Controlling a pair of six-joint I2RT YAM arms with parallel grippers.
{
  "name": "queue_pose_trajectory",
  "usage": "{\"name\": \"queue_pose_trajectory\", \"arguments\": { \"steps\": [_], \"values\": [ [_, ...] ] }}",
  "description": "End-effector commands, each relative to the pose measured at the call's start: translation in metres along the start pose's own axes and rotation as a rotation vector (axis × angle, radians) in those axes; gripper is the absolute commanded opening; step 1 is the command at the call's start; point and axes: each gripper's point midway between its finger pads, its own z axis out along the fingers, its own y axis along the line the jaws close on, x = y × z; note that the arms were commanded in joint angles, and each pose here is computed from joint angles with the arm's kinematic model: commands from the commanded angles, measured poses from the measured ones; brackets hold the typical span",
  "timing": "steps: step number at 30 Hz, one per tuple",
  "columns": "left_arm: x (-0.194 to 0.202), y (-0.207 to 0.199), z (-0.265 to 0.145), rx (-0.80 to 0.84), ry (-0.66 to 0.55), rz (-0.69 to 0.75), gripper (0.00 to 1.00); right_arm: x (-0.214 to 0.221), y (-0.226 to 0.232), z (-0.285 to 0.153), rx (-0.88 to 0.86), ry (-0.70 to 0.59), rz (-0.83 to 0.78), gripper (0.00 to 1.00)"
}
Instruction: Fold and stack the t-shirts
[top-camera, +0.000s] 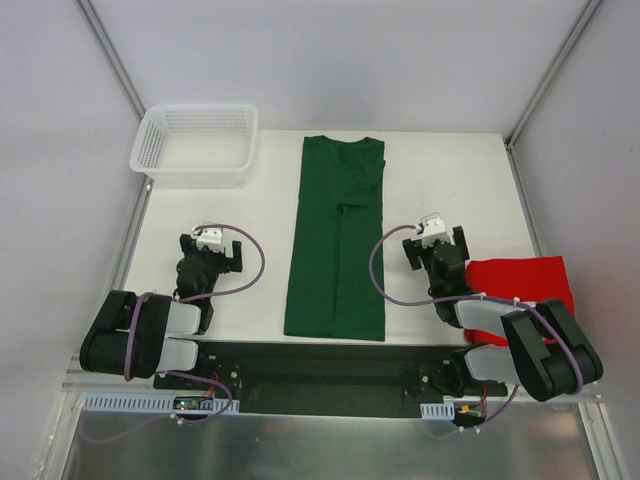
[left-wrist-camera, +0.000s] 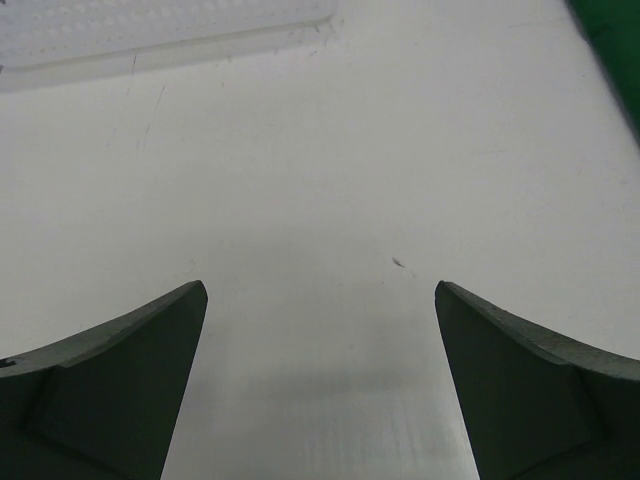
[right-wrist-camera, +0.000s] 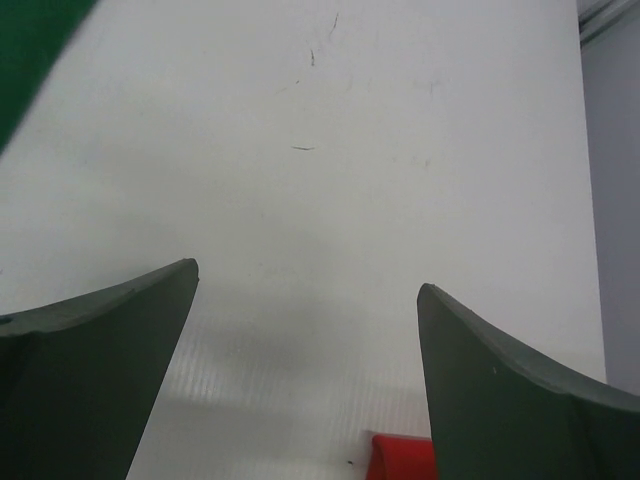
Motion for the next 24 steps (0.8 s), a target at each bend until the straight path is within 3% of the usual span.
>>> {"name": "queue_pose_trajectory", "arguments": {
  "steps": [1,4,10,15,19,21,22,24],
  "values": [
    [-0.035,0.003,0.003,-0.020,-0.135,-0.002,0.99,-0.033,-0.010,0.000,0.090,-0.116,-0.020,0.96],
    [-0.030,0.007,0.004,-0.045,-0.109,-0.014,0.99,-0.032,-0.011,-0.001,0.098,-0.112,-0.004,0.96],
    [-0.032,0.005,0.004,-0.033,-0.116,-0.012,0.99,-0.017,-0.044,0.001,0.106,-0.145,0.229,0.96],
    [-0.031,0.005,0.004,-0.031,-0.114,-0.010,0.99,-0.011,-0.029,0.007,-0.042,-0.169,0.237,0.96],
    [-0.031,-0.001,0.003,0.002,-0.116,0.004,0.99,-0.012,-0.032,0.004,-0.025,-0.193,0.242,0.96],
    [-0.031,-0.001,0.003,0.001,-0.117,0.004,0.99,-0.009,-0.043,0.009,0.042,-0.163,0.273,0.96],
    [-0.032,-0.001,0.003,0.001,-0.118,0.004,0.99,0.007,-0.046,0.012,0.078,-0.074,0.293,0.96],
    [-0.034,0.002,0.006,-0.014,-0.116,0.003,0.99,0.002,-0.060,0.019,0.131,-0.065,0.349,0.96]
  ]
}}
